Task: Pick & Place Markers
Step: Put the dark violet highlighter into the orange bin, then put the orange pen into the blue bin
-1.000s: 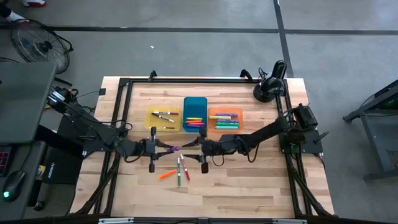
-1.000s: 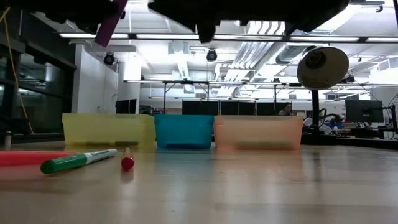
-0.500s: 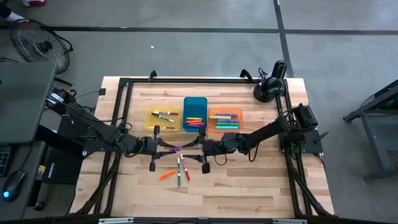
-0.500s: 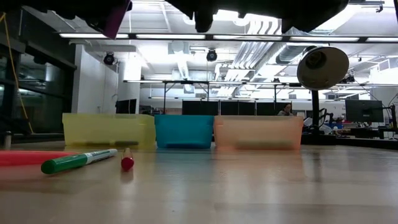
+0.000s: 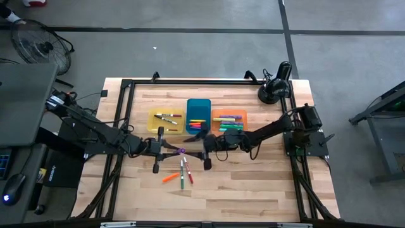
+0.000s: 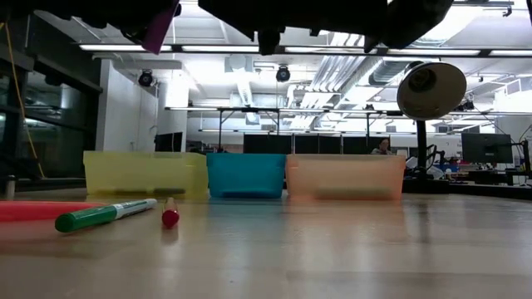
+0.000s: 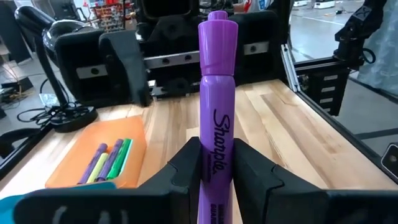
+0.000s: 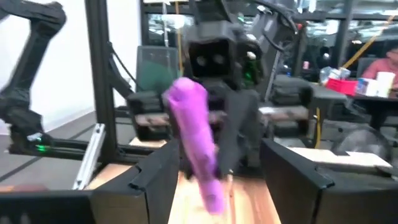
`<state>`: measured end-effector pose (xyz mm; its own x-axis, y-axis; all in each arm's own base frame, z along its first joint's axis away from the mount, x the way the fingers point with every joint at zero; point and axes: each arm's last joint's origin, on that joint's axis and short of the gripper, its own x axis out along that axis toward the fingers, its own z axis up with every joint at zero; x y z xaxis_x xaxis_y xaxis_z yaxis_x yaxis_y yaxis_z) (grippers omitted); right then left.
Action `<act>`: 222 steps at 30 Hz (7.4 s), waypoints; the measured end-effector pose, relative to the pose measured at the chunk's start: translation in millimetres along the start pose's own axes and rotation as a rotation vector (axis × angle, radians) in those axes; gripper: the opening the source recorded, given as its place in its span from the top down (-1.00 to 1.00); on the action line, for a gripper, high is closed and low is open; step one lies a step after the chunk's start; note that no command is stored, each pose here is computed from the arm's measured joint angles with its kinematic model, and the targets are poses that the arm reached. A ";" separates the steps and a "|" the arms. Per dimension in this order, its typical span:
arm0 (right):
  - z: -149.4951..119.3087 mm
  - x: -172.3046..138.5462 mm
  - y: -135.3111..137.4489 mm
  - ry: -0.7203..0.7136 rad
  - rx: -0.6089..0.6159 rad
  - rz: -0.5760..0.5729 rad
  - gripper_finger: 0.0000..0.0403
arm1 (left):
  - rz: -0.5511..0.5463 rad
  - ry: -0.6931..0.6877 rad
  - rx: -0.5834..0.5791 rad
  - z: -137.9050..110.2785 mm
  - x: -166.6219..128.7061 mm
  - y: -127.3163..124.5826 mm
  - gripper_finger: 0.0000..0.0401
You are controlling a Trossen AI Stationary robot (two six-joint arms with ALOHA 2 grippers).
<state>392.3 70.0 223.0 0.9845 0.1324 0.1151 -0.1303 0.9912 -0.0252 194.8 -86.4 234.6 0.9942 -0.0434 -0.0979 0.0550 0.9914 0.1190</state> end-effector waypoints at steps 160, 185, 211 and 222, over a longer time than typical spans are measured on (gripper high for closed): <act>11.4 -81.4 -150.6 1.472 0.056 -0.341 0.45 | -0.206 -0.048 -0.231 -51.8 -54.3 60.7 0.17; 51.5 -41.0 -58.6 1.071 -0.056 -0.218 0.44 | -0.090 0.202 -0.465 -74.0 -51.5 44.9 0.17; -13.8 -77.7 4.4 0.878 -0.005 -0.193 0.44 | -0.040 0.512 -0.394 -84.7 -10.9 -19.8 0.17; -36.6 -161.6 -0.5 0.504 0.159 -0.181 0.44 | -0.022 0.530 -0.418 -86.9 -11.2 -19.6 0.17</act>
<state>237.5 47.7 168.1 0.9219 -0.0226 -0.3867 0.0686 0.9921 0.1055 174.6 -94.5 147.5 0.8080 -0.1037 -0.5800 -0.0712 0.9600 -0.2708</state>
